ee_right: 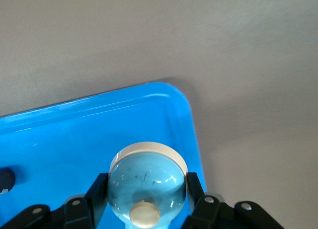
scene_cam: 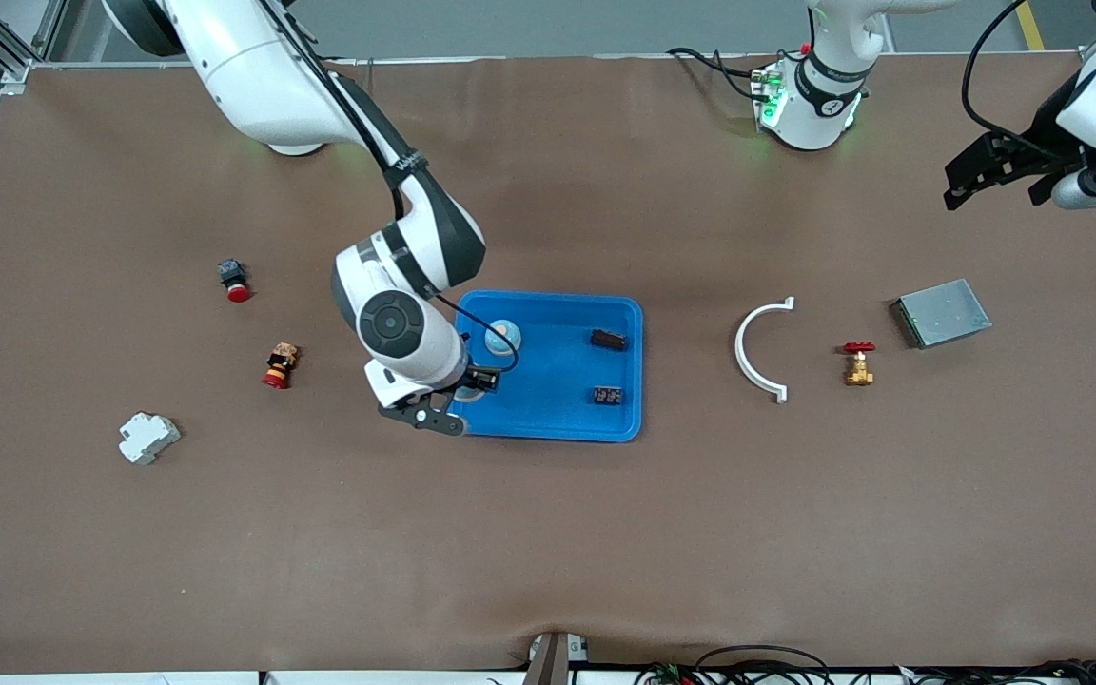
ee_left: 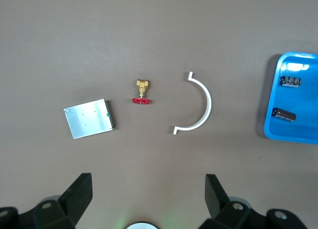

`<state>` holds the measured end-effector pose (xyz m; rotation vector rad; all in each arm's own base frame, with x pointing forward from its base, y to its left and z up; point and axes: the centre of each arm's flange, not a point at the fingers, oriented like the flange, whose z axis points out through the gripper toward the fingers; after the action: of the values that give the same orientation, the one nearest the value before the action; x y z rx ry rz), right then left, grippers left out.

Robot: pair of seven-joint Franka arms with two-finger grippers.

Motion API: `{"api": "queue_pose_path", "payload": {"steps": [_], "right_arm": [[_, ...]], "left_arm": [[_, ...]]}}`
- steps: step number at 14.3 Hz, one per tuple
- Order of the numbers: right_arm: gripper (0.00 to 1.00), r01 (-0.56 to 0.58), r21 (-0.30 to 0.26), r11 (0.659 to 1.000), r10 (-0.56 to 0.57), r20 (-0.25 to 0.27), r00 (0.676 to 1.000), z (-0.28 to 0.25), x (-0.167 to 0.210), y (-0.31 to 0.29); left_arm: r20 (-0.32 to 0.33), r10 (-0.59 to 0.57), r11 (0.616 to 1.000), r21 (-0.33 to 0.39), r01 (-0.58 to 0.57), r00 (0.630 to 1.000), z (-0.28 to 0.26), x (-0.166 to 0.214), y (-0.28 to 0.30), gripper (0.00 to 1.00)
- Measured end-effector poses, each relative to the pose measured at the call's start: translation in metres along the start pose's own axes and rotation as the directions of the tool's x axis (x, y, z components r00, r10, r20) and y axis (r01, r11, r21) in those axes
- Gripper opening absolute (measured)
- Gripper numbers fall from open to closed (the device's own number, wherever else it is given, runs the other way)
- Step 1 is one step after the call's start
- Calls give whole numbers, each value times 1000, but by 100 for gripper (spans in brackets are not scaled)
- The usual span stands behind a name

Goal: Place electrolytic capacitor and blue bell in tray
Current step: 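Lower the blue bell into the tray and open the right gripper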

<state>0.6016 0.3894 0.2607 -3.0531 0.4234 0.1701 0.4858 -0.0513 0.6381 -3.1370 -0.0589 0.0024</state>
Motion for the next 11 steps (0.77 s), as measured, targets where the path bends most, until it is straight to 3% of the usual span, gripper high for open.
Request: {"api": "queue_pose_path", "payload": {"steps": [11], "right_arm": [[68,3,-5,1000,-3,4,1000,56,-7,-12]], "left_arm": [[24,45,999,6,-45,999,7,-7,7,100]]}}
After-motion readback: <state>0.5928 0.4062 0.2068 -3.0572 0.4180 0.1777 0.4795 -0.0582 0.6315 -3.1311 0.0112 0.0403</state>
